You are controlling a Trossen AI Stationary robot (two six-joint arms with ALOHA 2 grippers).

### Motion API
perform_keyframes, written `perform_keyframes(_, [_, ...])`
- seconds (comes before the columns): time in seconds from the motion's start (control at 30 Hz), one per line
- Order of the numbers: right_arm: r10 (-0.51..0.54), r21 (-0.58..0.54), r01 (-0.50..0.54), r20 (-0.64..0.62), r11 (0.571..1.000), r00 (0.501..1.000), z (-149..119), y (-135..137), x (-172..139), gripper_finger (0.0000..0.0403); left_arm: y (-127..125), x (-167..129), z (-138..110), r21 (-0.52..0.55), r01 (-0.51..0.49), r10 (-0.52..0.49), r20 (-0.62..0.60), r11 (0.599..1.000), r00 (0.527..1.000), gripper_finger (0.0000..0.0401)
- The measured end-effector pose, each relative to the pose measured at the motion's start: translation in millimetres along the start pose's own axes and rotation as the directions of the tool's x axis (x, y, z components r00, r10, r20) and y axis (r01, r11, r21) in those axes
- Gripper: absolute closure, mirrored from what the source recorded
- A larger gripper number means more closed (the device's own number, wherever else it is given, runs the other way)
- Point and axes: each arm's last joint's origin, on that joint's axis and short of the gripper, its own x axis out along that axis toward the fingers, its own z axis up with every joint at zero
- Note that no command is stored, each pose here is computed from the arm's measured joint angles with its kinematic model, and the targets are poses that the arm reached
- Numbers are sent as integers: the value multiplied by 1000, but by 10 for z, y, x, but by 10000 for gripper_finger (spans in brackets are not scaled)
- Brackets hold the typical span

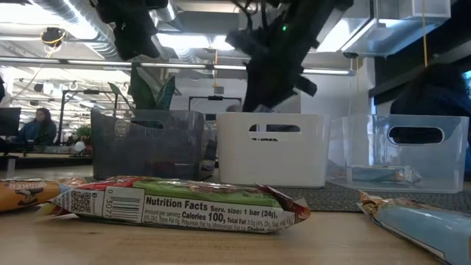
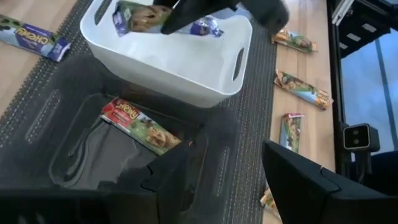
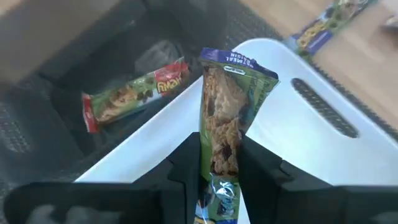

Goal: Pick and place Granola Bars by type
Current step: Put the bottom blue granola bar into the white bin, then put the red granola bar into the black bin

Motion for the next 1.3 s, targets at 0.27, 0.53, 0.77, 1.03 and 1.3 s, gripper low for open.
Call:
perform_keyframes(0.27, [-22,-31,19,-91,999,996,-150,28,286,304,-8,1,-6,4,-5,5,0,1000,1000,207])
perform_keyframes(0.53, [-18,-61,9,-136,998,991,-206,36,376,303,6,1,-35,44,-18,19,-30,999,999,206])
perform_keyframes(0.77, [17,-127,-39,-170,991,985,-209,42,376,284,32,-4,-92,9,-44,45,-90,999,995,205])
perform_keyframes(1.03, [16,-133,-39,-171,990,985,-205,38,373,227,23,-2,-69,-8,-37,37,-65,999,997,206])
perform_keyframes(1.3, [83,-246,-152,-269,957,959,27,-23,-59,219,24,-1,-71,-28,-40,38,-67,999,997,201])
